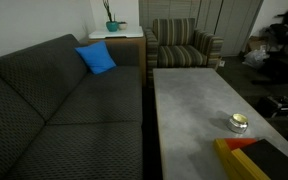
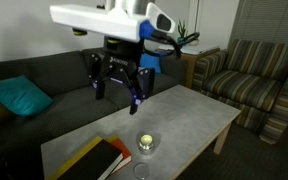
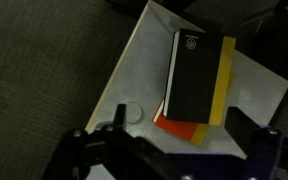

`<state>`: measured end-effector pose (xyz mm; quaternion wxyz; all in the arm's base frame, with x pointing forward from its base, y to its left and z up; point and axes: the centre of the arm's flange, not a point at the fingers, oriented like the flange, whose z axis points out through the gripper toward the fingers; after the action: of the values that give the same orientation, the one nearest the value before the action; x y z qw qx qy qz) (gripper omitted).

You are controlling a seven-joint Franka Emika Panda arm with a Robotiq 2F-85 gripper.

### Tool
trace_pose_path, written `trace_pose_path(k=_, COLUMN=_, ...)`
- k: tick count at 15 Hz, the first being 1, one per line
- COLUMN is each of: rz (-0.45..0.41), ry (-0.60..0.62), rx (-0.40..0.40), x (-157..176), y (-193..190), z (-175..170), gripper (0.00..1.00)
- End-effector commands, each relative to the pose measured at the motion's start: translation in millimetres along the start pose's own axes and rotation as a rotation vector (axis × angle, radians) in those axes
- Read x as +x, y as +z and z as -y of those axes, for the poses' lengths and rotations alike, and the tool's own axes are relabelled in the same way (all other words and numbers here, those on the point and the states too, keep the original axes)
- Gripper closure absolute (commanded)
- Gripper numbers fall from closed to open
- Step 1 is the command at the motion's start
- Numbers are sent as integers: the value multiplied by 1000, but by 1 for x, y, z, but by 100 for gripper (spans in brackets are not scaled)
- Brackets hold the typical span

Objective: Cover the metal container with the lid on the table

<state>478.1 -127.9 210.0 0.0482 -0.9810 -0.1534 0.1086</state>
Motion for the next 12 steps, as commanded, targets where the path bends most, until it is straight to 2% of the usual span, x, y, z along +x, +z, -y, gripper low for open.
trace_pose_path(k=1, rz=10, ry=-25, rx=30, x=24, y=69, z=-17, gripper=0)
trace_pose_path(k=3, rz=68, ry=-74, rx=159, x=37, y=104, z=-21, gripper=0)
trace_pose_path(k=4, rz=46, ry=-33, rx=71, x=15, y=76, z=-1, gripper=0)
trace_pose_path(k=6, rz=57, ry=-61, rx=128, x=25, y=105, z=-4, gripper=0)
trace_pose_path(k=8, rz=60, ry=-64, rx=139, x=29, y=113, z=-9, gripper=0)
trace_pose_path(k=10, rz=35, ry=-41, rx=77, x=31, y=101, z=-4, gripper=0)
trace_pose_path(k=12, rz=25, ry=43, rx=13, x=46, y=110, z=-6, gripper=0)
